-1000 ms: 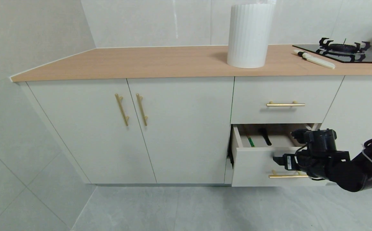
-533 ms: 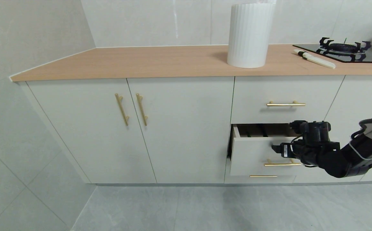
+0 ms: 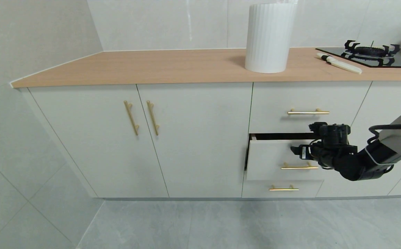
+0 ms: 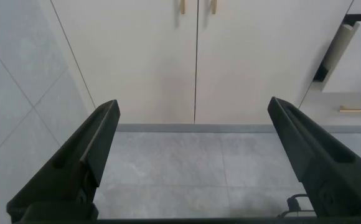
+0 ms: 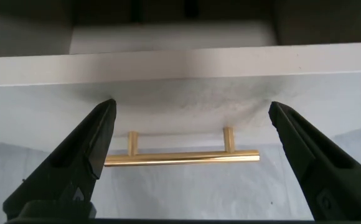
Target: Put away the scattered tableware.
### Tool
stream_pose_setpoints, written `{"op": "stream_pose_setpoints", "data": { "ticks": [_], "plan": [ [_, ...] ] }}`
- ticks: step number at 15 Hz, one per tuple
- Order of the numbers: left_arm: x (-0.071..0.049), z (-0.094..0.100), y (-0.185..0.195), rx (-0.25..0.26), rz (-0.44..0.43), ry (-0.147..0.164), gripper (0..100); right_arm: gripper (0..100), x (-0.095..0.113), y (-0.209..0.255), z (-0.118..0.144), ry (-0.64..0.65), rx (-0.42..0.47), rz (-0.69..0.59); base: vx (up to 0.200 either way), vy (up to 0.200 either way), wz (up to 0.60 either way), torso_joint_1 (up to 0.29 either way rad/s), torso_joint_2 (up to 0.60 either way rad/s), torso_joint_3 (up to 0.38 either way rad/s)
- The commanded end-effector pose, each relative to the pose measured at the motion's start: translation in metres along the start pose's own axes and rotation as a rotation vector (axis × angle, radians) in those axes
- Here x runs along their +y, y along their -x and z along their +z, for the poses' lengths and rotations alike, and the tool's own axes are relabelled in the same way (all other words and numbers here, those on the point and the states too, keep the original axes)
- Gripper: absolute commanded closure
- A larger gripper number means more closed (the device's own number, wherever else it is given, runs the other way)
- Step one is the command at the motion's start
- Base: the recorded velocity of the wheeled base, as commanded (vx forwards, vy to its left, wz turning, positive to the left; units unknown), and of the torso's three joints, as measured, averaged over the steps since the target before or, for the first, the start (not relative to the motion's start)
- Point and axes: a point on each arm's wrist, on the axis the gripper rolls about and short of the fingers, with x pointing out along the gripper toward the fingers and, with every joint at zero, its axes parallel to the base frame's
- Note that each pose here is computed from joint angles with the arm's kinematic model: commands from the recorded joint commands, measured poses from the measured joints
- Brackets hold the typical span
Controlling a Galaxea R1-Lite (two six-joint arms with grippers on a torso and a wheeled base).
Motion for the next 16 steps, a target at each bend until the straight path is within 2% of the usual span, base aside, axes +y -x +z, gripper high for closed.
{"op": "stream_pose_setpoints", "data": {
  "ticks": [1,4,8,16],
  "plan": [
    [0.000,0.000,0.000,0.001,0.000,0.000,0,0,0.001,-0.012,0.000,-0.002,-0.013,-0.002,0.000,0.000,0.00,0.000,0.00,0.000],
    [0.000,0.000,0.000,0.001,0.000,0.000,0,0,0.000,-0.022,0.003,-0.009,-0.033,-0.006,0.000,0.000,0.00,0.000,0.00,0.000],
    [0.000,0.000,0.000,0.001,0.001,0.000,0,0,-0.015,-0.024,0.011,-0.026,-0.064,-0.046,0.000,0.000,0.00,0.000,0.00,0.000],
    [0.000,0.000,0.000,0.001,0.000,0.000,0,0,-0.014,-0.035,0.015,-0.041,-0.100,-0.097,0.000,0.000,0.00,0.000,0.00,0.000]
  ]
}}
